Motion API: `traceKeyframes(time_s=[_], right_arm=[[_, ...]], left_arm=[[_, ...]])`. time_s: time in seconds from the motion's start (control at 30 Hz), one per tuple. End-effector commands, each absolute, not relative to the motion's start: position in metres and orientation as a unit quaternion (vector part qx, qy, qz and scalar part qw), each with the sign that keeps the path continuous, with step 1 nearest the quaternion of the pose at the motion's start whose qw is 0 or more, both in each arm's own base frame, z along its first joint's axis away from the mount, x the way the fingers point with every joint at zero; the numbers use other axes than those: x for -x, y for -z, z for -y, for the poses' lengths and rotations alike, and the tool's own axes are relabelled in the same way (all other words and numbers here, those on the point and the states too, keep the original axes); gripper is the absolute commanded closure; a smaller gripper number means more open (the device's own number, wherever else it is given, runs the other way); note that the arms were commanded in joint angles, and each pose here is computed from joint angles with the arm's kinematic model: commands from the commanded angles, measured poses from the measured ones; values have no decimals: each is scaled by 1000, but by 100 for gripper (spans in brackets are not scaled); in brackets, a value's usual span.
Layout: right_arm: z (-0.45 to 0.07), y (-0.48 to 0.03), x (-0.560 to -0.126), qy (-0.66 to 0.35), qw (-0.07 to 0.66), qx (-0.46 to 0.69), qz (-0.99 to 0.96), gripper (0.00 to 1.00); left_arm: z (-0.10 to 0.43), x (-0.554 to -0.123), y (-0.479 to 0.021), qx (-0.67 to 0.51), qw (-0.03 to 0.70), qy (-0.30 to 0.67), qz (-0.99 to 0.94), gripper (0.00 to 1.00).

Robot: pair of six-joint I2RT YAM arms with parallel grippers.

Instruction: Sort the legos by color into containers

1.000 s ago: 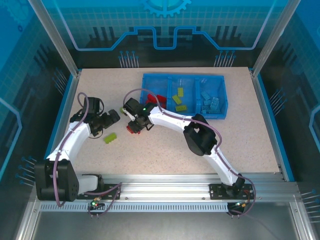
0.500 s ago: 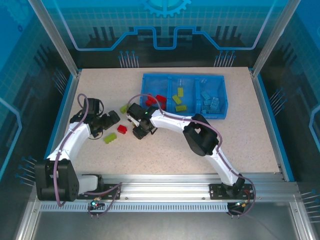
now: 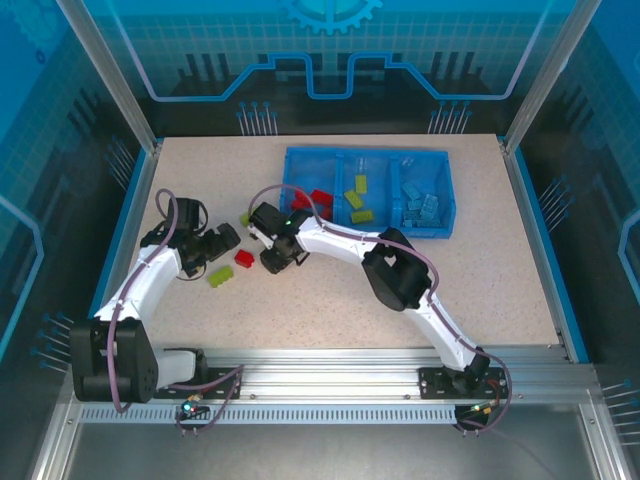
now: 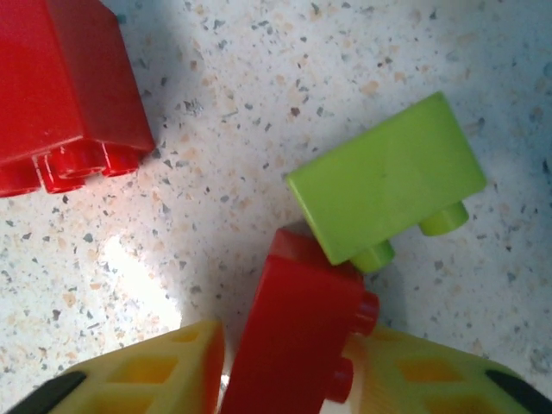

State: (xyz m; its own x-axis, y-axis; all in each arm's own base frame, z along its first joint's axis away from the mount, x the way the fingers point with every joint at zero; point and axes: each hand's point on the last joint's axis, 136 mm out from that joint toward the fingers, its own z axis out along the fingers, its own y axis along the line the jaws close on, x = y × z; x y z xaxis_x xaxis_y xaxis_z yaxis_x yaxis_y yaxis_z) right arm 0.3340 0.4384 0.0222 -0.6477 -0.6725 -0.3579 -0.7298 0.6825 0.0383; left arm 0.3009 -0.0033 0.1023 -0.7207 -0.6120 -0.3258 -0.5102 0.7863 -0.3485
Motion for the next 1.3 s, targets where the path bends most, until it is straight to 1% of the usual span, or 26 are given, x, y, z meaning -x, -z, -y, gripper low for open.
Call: traceKeyframes(time_s=[0.0, 0.07, 0.1, 0.2, 0.33, 0.43, 0.57, 0.67, 0.77, 0.93, 1.0, 1.07, 1.1, 1.17, 1.27], right_arm=[[-431, -13, -335, -81, 141, 383, -909, 71], [-430, -18, -335, -81, 146, 380, -910, 79], [-430, -22, -335, -84, 149, 378, -910, 81], [-435, -43, -332, -108, 165, 374, -906, 81], [-440, -91, -332, -148, 203, 372, -894, 81], [-431, -120, -348, -168, 226, 346, -895, 81], [-404, -143, -385, -180, 248, 291, -907, 82], [-384, -151, -409, -174, 258, 252, -916, 81], [-362, -148, -430, -161, 256, 206, -931, 81], [-329, -122, -453, -108, 212, 136, -962, 80], [-326, -110, -456, -94, 194, 129, -968, 74], [-326, -104, -456, -88, 181, 130, -971, 71], [-327, -102, -456, -88, 176, 131, -972, 67], [-327, -99, -456, -87, 171, 127, -973, 59], [-322, -97, -456, -87, 164, 115, -976, 44]], left_arm=[[4, -297, -102, 312, 215, 130, -916, 1], [4, -297, -101, 313, 215, 130, -916, 1], [4, -297, -101, 313, 214, 129, -916, 1], [3, -297, -100, 314, 214, 130, -916, 1], [3, -295, -98, 315, 211, 129, -916, 1], [4, -295, -97, 311, 210, 128, -918, 1], [5, -294, -95, 300, 205, 126, -923, 1], [3, -290, -92, 293, 201, 118, -927, 1], [6, -290, -91, 279, 199, 121, -932, 1], [23, -291, -87, 219, 190, 117, -950, 1], [31, -292, -83, 191, 181, 103, -959, 1], [39, -293, -79, 165, 171, 91, -967, 1], [42, -294, -76, 153, 164, 85, -971, 1], [47, -296, -74, 134, 158, 77, -975, 1], [47, -300, -70, 119, 152, 62, -979, 1]])
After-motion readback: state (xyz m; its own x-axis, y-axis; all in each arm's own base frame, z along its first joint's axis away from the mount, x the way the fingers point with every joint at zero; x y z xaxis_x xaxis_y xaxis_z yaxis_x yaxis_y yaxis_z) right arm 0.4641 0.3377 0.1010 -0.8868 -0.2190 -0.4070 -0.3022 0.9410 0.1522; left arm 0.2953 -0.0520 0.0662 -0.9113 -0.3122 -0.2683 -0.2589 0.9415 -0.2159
